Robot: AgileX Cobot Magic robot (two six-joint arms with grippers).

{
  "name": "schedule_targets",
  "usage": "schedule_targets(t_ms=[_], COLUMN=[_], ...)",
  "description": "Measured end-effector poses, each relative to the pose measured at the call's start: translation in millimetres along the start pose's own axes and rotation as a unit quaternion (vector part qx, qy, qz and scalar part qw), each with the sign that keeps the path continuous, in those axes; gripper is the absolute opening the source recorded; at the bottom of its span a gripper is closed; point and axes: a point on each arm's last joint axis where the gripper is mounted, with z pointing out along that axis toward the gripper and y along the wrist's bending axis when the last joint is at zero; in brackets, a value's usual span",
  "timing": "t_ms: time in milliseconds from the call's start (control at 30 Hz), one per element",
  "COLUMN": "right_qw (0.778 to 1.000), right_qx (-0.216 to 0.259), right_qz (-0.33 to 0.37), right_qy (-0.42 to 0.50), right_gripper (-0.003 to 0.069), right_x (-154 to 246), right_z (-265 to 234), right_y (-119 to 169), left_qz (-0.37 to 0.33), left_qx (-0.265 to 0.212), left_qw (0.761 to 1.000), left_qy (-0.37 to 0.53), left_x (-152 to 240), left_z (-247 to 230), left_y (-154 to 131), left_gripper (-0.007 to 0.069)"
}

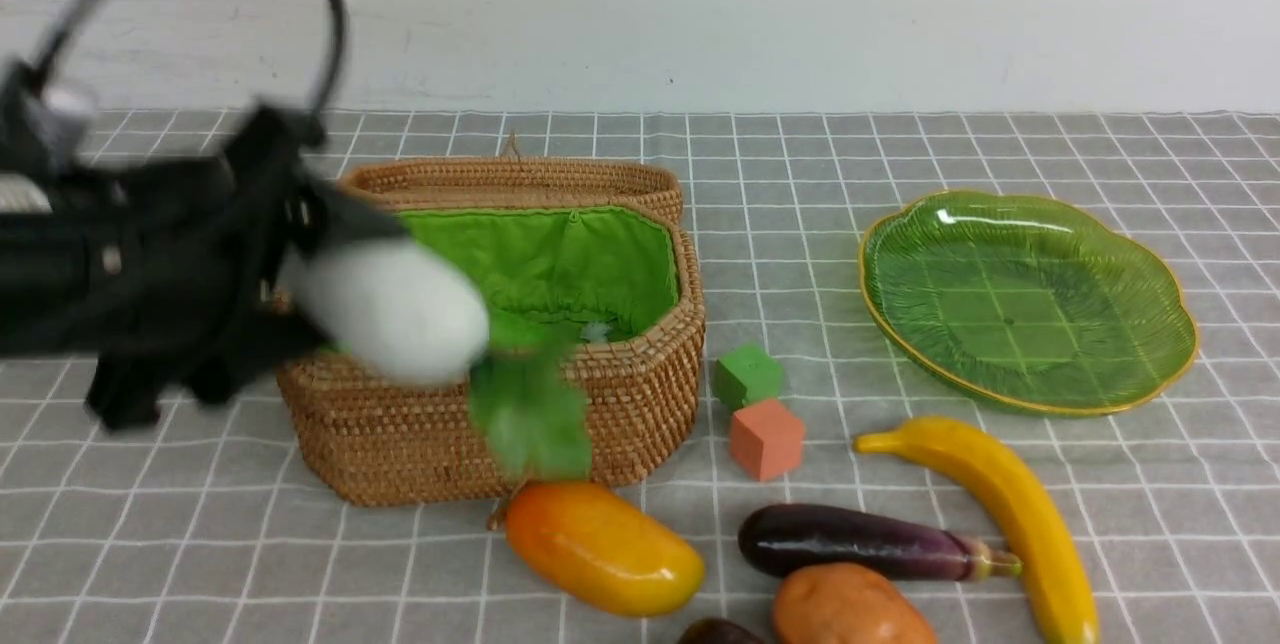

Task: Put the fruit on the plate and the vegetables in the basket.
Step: Take a daikon with your left arm and place it on the basket on the left.

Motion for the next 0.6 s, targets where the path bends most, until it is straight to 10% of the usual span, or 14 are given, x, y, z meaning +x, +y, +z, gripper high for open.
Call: schedule_targets(t_ms=[133,600], right_qw=[1.0,1.0], right_qx=[0.0,0.0], right_qz=[0.0,0.0], right_qy=[0.0,0.0], right_gripper=[0.024,0.024], right_x=[0.0,0.0], right_z=[0.0,0.0], right_y=[0.0,0.0], left_qz=[-0.021,-0.013], left_qx=[0.052,-0.055], left_qw=[0.996,0.998], left_qy=[-0.072,-0.021], left_x=[-19.2,-19.2], left_z=[29.7,110.1], left_y=[-10.0,20.5], left_gripper=[0.0504,0.055])
